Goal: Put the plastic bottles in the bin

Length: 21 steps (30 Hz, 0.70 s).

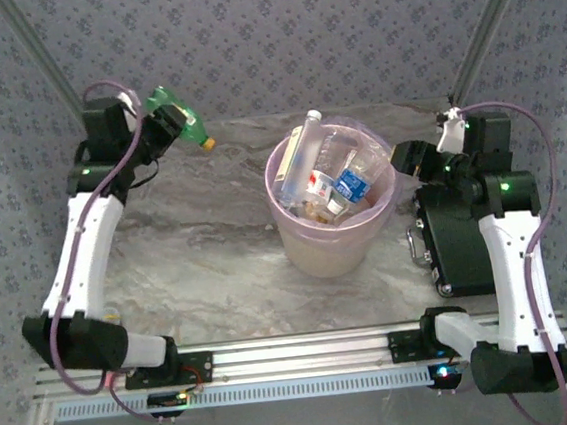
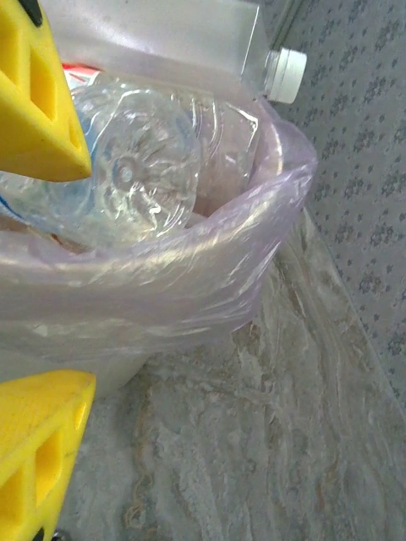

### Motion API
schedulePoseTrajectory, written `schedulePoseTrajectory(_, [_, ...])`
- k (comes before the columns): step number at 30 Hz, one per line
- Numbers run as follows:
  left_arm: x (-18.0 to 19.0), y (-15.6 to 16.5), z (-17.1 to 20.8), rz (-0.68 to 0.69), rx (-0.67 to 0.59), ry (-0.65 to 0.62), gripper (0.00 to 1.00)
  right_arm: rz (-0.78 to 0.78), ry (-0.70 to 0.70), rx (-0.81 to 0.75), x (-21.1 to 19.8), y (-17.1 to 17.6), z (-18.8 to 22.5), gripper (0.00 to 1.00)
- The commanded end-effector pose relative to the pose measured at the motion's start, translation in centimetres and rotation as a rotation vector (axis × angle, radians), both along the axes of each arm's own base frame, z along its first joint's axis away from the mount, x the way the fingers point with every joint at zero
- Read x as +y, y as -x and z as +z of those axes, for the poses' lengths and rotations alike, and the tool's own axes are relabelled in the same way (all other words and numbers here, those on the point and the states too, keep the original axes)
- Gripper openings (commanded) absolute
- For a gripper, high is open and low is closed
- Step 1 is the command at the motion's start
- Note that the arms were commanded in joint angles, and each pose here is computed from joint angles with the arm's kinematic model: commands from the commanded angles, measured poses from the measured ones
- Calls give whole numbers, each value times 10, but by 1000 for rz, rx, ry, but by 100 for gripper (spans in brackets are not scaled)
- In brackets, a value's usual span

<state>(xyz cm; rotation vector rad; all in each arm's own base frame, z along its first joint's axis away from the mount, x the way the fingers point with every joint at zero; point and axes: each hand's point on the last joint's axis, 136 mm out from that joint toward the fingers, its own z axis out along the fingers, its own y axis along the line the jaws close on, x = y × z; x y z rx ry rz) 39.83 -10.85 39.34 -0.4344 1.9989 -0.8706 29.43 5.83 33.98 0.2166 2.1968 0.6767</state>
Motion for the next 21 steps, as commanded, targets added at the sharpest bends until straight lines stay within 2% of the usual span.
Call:
schedulePoseTrajectory(1, [-15, 47, 12, -134, 1, -110, 54, 36, -28, -62, 8, -3, 22, 62])
schedulePoseTrajectory(6, [-62, 92, 45, -359, -78, -114, 54, 59, -18, -60, 11, -3, 24, 62])
schedulePoseTrajectory(13, [-133, 143, 61, -685, -155, -180, 53, 80, -4, -45, 15, -7, 18, 63])
schedulePoseTrajectory(21, [-193, 156, 55, -880, -149, -231, 51, 82, 19, -36, 15, -7, 12, 62])
